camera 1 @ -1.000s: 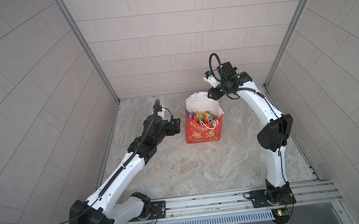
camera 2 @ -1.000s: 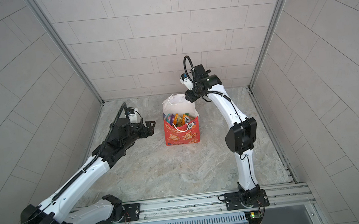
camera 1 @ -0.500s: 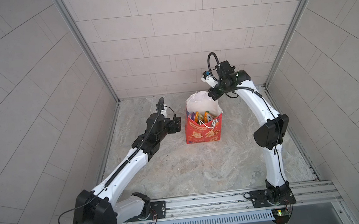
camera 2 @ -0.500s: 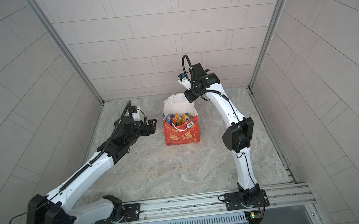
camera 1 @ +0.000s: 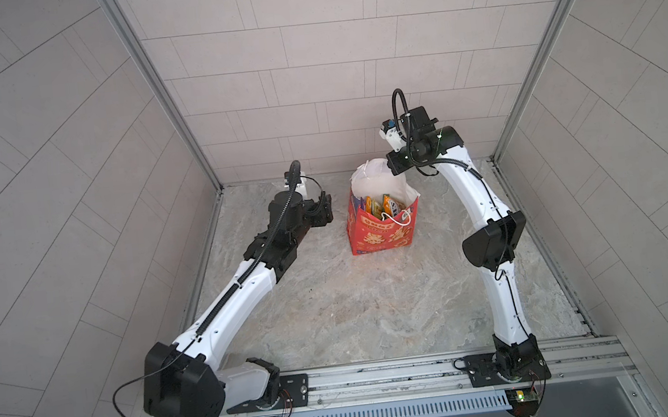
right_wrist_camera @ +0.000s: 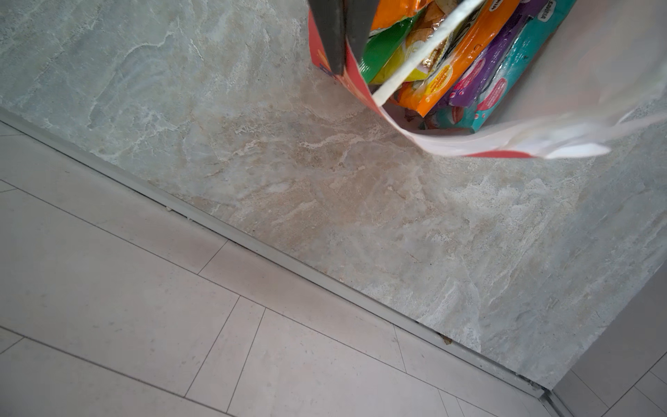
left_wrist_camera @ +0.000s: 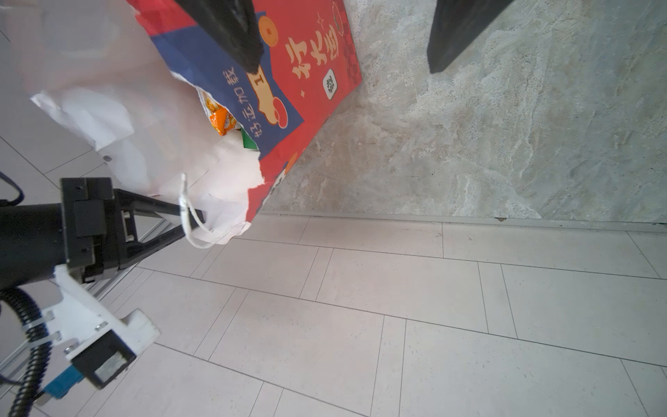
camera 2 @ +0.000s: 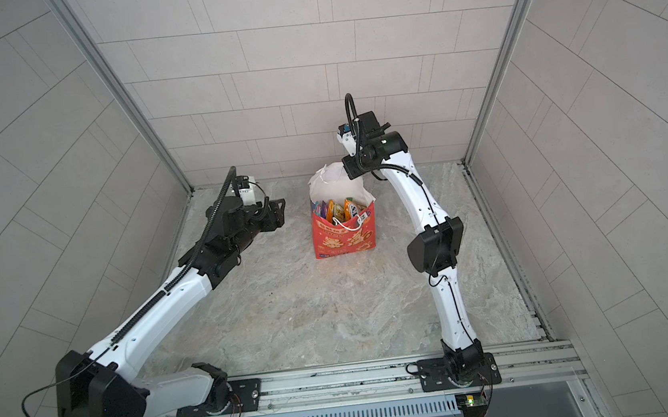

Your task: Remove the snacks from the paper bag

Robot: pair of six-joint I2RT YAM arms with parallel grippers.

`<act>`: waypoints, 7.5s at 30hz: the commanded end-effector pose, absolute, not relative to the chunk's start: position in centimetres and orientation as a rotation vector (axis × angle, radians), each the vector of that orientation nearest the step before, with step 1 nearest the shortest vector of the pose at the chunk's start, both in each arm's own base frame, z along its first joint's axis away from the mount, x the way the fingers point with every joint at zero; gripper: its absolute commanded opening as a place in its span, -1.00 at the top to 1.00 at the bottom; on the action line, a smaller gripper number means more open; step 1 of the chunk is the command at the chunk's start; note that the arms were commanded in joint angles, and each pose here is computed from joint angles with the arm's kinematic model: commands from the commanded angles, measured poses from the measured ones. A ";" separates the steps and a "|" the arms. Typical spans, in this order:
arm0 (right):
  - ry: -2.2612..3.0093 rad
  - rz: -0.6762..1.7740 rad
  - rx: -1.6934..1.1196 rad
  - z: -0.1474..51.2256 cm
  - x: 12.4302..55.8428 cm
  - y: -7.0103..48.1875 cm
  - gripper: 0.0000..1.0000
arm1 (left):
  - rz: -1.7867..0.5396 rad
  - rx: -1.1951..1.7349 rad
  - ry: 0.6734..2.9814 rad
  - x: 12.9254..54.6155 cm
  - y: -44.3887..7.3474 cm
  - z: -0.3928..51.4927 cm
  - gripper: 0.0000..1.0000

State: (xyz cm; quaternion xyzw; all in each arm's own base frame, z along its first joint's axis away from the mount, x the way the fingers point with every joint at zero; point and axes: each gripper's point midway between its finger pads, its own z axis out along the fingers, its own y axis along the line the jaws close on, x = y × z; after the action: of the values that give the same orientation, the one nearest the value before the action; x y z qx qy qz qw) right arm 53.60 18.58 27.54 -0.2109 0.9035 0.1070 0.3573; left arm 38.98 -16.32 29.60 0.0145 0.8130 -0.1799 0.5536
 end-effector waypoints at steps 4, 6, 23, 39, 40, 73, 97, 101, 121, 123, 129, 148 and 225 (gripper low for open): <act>2.211 0.306 -0.553 32.8 50.5 18.9 1.00 | -0.465 0.048 1.872 36.8 -15.9 31.5 -0.42; 2.192 0.314 -0.535 33.1 49.5 18.7 1.00 | -0.467 0.068 1.894 35.7 -16.1 30.9 -0.39; 1.931 0.353 -0.674 33.1 38.0 21.8 1.00 | -0.495 0.380 1.917 28.6 -19.8 29.1 -0.25; 1.875 0.446 -0.673 31.1 31.1 22.1 1.00 | -0.617 0.696 1.846 22.4 -24.4 30.9 -0.18; 1.861 0.452 -0.681 31.2 30.9 22.2 1.00 | -0.626 0.729 1.838 21.8 -24.9 31.0 -0.20; 1.706 0.518 -0.703 33.5 28.5 22.7 1.00 | -0.629 0.815 2.008 24.0 -32.4 24.0 0.17; 1.697 0.499 -0.705 33.1 28.8 22.7 1.00 | -0.597 0.728 2.111 27.2 -31.9 19.7 0.01; 1.697 0.509 -0.713 33.0 28.8 22.9 1.00 | -0.597 0.727 2.111 27.6 -32.3 19.5 -0.02; 1.687 0.522 -0.711 33.0 28.5 22.9 1.00 | -0.645 0.726 2.143 28.3 -34.2 17.0 0.30; 1.685 0.522 -0.709 33.1 28.5 22.9 1.00 | -0.643 0.726 2.144 28.3 -34.1 17.0 0.40; 1.689 0.514 -0.704 32.9 28.6 22.8 1.00 | -0.648 0.721 2.133 28.2 -33.9 17.5 0.78; 1.711 0.469 -0.676 32.3 29.3 22.2 1.00 | -0.641 0.742 1.986 26.3 -31.2 26.0 1.00; 1.721 0.370 -0.541 32.5 30.7 19.6 1.00 | -0.451 -1.099 1.555 47.2 10.9 14.4 0.94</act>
State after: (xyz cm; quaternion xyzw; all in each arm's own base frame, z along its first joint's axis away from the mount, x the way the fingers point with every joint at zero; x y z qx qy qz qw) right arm 30.37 19.62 29.82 -0.2436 0.7711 0.1534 0.5679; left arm 47.64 9.54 10.70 -0.4612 0.7016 -0.2037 0.5035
